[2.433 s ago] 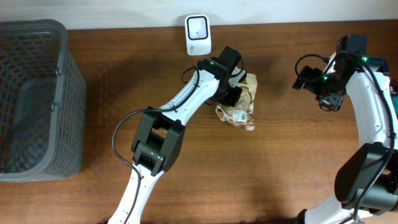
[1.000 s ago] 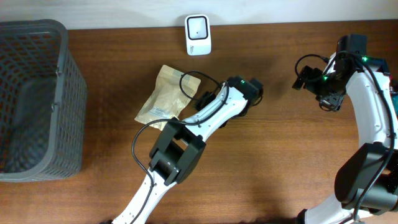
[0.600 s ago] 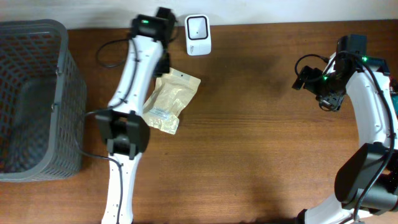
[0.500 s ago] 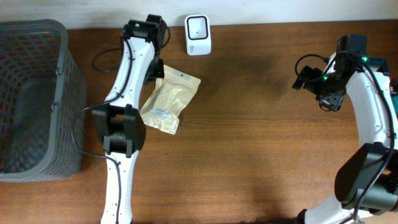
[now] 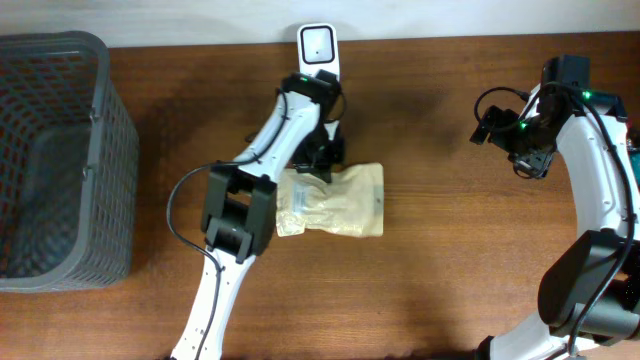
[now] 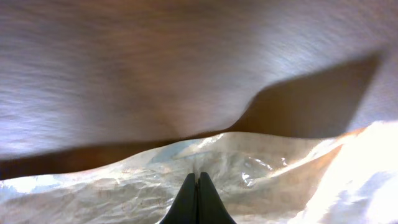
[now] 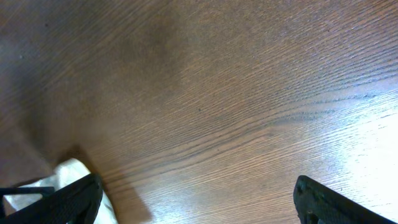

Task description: Scan the item barcode

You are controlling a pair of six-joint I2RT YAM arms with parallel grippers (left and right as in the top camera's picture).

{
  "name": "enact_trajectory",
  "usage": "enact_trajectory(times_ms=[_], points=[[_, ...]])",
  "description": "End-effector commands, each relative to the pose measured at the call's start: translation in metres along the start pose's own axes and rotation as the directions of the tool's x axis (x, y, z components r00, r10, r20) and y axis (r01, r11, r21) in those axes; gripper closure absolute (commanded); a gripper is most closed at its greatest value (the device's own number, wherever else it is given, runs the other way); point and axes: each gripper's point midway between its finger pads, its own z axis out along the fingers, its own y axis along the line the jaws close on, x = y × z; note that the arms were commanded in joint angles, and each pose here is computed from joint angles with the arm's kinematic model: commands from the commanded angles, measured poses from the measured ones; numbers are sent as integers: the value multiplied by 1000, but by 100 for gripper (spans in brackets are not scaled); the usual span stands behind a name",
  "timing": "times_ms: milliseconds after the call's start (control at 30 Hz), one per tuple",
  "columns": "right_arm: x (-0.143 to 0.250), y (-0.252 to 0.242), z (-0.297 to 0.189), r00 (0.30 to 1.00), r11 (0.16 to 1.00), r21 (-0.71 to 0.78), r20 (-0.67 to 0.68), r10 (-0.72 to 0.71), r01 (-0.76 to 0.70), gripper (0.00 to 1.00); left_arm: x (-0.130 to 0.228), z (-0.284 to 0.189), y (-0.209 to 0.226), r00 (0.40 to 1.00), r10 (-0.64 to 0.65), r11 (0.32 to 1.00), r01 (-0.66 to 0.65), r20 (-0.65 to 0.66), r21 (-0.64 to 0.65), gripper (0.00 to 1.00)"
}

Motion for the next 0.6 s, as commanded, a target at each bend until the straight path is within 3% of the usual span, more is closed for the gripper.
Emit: enact_trajectory(times_ms=[0, 67, 100, 167, 200, 233, 300, 333, 367, 400, 433, 467, 533, 567], points=[[0, -2, -2, 1000, 1000, 8, 7, 3, -3, 2, -20, -53, 13, 991, 4, 995, 9, 134, -94, 100], [0, -2, -2, 1000, 1000, 8, 7, 3, -3, 2, -39, -114, 50, 956, -24, 979, 82, 293, -189, 98], [-4, -1, -2, 1000, 1000, 0, 20, 0, 0, 2, -46, -135, 63, 935, -39, 974, 114, 352, -196, 82], [-19, 13, -3, 997, 998, -66, 80, -14, 20, 2, -56, -168, 91, 894, -85, 969, 177, 439, -173, 12], [-12, 24, -4, 999, 991, -129, 46, -15, 21, 2, -60, -175, 104, 883, -111, 966, 203, 455, -159, 1], [-2, 28, -4, 1000, 987, -160, -4, 1, -1, 2, -62, -181, 128, 871, -154, 958, 248, 466, -147, 1], [-3, 67, -16, 1000, 925, -379, -13, -23, 17, 1, -62, -184, 149, 864, -193, 948, 287, 466, -139, 1], [4, 99, -25, 974, 837, -501, 60, -220, 220, 2, -62, -186, 157, 858, -208, 944, 302, 469, -135, 1], [19, 119, -25, 897, 742, -516, 144, -417, 428, 2, -62, -187, 163, 855, -218, 941, 313, 471, -132, 1], [40, 130, -16, 790, 658, -464, 175, -588, 593, 2, -62, -188, 167, 852, -224, 939, 319, 472, -131, 1], [54, 135, -6, 721, 614, -420, 163, -673, 668, 1, -62, -189, 169, 851, -227, 938, 323, 473, -130, 1], [64, 139, 4, 657, 579, -359, 143, -741, 732, 2, -62, -189, 170, 850, -230, 937, 325, 474, -129, 1], [69, 160, 33, 494, 486, -90, 110, -863, 869, 1, -62, -189, 170, 850, -231, 937, 326, 474, -129, 1], [75, 171, 37, 455, 452, -58, 113, -883, 890, 2, -62, -189, 170, 850, -230, 937, 325, 474, -129, 1]])
